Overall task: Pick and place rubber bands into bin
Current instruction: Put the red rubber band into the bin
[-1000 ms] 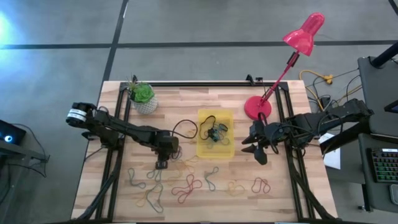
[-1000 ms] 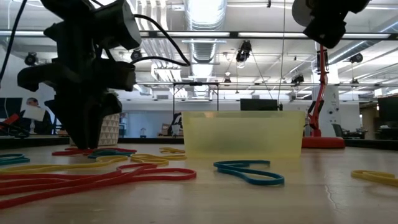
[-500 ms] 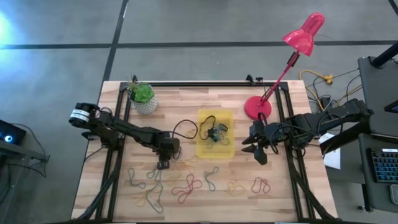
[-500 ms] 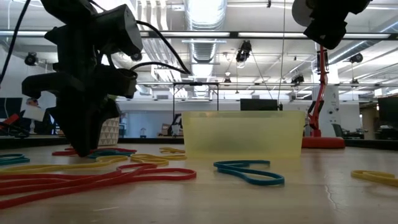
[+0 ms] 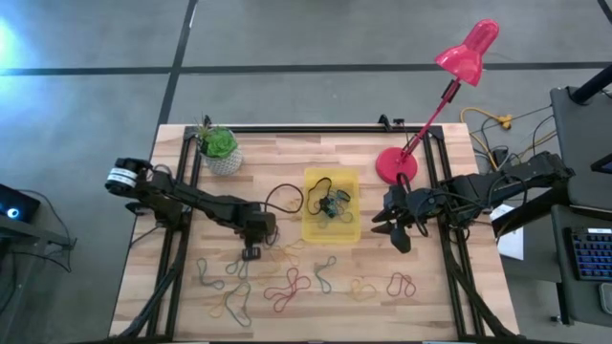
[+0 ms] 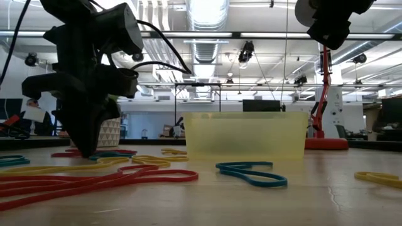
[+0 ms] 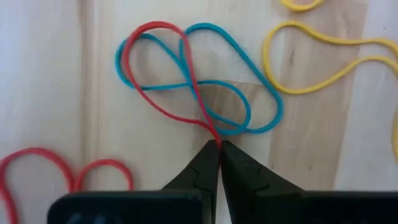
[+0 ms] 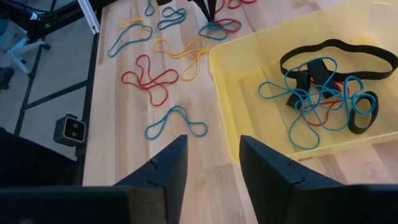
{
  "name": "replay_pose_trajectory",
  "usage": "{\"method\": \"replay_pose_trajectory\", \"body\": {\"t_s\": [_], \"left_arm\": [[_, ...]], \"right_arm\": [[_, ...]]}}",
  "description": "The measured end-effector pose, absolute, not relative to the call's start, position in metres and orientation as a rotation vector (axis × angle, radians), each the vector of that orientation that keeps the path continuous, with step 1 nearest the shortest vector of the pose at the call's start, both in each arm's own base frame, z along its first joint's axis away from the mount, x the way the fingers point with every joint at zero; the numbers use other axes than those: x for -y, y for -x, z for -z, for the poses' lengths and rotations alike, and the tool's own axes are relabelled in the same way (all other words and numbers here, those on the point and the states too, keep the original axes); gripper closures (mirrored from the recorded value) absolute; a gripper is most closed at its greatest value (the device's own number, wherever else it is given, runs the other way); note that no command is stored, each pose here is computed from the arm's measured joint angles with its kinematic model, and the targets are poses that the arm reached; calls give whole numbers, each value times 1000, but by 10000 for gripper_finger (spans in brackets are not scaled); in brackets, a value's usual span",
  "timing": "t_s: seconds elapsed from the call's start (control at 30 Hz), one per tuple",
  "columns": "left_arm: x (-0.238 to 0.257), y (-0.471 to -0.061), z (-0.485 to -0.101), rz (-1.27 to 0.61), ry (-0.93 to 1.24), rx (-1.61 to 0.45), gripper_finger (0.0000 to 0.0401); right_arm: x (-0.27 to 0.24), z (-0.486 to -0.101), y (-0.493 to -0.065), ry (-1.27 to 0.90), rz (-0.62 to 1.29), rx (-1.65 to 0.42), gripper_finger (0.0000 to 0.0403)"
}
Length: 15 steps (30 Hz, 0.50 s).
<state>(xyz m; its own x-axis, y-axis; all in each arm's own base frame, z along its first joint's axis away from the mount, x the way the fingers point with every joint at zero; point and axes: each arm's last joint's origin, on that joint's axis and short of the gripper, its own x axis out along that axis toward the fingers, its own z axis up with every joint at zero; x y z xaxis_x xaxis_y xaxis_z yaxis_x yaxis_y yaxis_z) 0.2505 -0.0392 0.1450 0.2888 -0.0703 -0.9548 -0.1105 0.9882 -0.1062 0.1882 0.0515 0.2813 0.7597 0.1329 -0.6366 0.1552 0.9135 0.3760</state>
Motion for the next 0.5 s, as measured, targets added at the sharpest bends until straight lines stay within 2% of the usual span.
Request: {"method": "replay_pose_trajectory", "body": {"t_s": [0.3, 0.5], "left_arm": [[35, -237, -175, -85, 190, -1190, 401], [32, -226, -204, -111, 213, -1057, 401]], "right_arm": [[-52, -281, -188, -431, 13, -714, 278], [-52, -281, -188, -430, 13, -714, 280]]}}
